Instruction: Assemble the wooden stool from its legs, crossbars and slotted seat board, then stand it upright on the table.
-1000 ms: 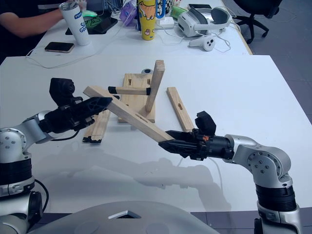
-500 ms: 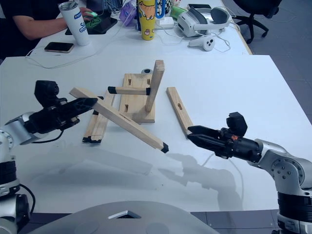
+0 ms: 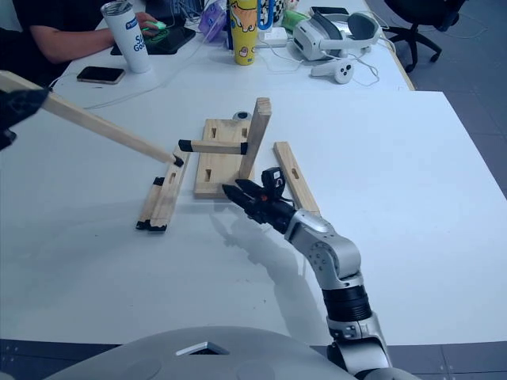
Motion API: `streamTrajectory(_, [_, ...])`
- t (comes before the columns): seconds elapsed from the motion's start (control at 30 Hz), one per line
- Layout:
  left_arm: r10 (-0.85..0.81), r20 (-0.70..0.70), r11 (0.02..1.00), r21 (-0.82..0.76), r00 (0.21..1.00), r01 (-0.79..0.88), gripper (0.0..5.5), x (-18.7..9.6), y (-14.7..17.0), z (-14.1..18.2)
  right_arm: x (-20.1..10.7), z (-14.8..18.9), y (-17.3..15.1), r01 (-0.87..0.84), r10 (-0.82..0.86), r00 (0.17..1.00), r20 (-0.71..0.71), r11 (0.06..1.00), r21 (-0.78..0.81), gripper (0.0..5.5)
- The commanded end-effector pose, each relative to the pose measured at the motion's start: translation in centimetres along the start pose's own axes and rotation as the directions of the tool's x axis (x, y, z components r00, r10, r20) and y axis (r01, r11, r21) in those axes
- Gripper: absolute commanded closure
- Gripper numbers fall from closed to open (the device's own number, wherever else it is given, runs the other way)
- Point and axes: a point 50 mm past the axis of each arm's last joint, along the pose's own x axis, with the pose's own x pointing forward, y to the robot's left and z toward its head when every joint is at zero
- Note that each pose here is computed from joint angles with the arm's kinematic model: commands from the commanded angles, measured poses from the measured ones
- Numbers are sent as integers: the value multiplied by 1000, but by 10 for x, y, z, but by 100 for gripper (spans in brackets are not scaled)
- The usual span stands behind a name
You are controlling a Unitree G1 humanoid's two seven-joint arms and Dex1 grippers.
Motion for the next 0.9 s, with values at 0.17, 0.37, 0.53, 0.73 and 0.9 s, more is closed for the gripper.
streamTrajectory(0.17, [-7, -16, 995, 96, 1000, 8, 342, 25, 8, -12, 21, 1, -28, 214, -213, 976, 40, 977, -12, 462])
streamTrajectory(0.37, [-9, -33, 997, 76, 999, 12, 342, 30, 6, -36, 13, 10, -41, 252, -250, 967, 42, 966, -62, 550])
streamTrajectory(0.53, [-16, -57, 992, 122, 998, 22, 342, 46, -2, -60, 10, 16, -44, 198, -197, 980, 12, 977, -75, 550])
streamTrajectory(0.73, [-91, -123, 979, 170, 988, 111, 342, 69, -15, -77, 17, -5, -26, 195, -195, 981, 15, 979, -52, 550])
streamTrajectory(0.9, [-141, -171, 962, 210, 975, 176, 342, 87, -21, -77, 23, -21, -19, 243, -241, 970, 28, 964, -108, 550])
